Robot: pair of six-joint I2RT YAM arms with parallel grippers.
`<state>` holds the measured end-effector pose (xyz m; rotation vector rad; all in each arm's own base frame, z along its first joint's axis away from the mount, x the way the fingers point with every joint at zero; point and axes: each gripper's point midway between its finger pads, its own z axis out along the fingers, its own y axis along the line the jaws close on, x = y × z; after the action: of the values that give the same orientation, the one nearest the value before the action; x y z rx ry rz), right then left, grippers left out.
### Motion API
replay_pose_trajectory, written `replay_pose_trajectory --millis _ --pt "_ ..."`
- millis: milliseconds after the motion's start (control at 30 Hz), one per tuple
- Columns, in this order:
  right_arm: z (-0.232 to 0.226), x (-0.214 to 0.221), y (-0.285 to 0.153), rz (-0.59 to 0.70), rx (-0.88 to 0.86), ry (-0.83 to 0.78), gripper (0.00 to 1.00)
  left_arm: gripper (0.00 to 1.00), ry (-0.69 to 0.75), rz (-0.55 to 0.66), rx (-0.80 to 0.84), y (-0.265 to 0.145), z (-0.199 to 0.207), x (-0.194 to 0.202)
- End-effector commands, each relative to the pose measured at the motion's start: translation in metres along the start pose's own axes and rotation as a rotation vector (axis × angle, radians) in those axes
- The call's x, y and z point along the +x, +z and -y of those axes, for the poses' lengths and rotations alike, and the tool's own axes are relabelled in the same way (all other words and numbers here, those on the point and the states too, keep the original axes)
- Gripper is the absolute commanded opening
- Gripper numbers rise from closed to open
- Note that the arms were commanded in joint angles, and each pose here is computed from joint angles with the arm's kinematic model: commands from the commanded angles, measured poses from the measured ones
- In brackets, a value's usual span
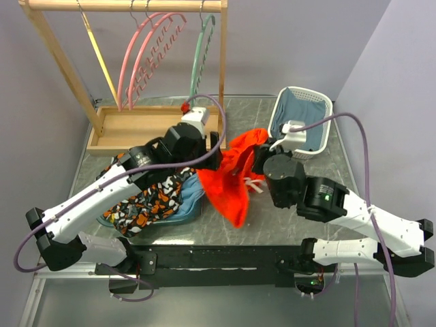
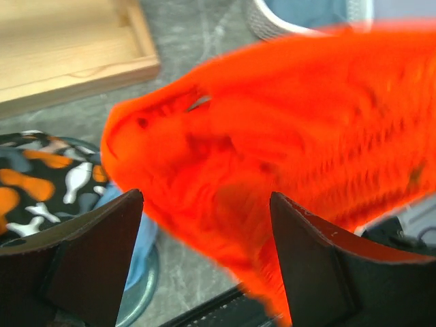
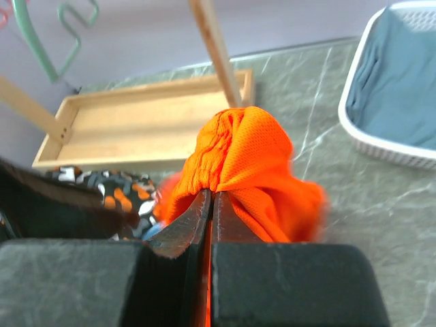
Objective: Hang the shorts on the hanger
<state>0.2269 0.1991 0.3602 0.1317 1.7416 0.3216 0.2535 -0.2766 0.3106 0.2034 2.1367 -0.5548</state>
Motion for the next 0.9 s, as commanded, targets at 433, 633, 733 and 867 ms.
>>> replay_pose_trajectory --millis 433,633,733,867 --pt "0.015 -0.058 0.010 0.016 0.082 -0.092 0.00 0.62 -0.284 0.010 0.119 0.012 0.067 0.111" --pt "0.015 -0.059 0.008 0.011 0.071 -0.084 0.00 0.51 -0.409 0.083 0.067 0.026 0.062 0.102" --pt "0.016 -0.062 0.006 0.010 0.068 -0.081 0.00 0.47 -0.424 0.063 -0.016 0.036 0.052 0.110" --pt "0.017 -0.065 0.003 0.015 0.057 -0.069 0.00 0.45 -0.438 0.055 -0.051 0.047 0.048 0.118"
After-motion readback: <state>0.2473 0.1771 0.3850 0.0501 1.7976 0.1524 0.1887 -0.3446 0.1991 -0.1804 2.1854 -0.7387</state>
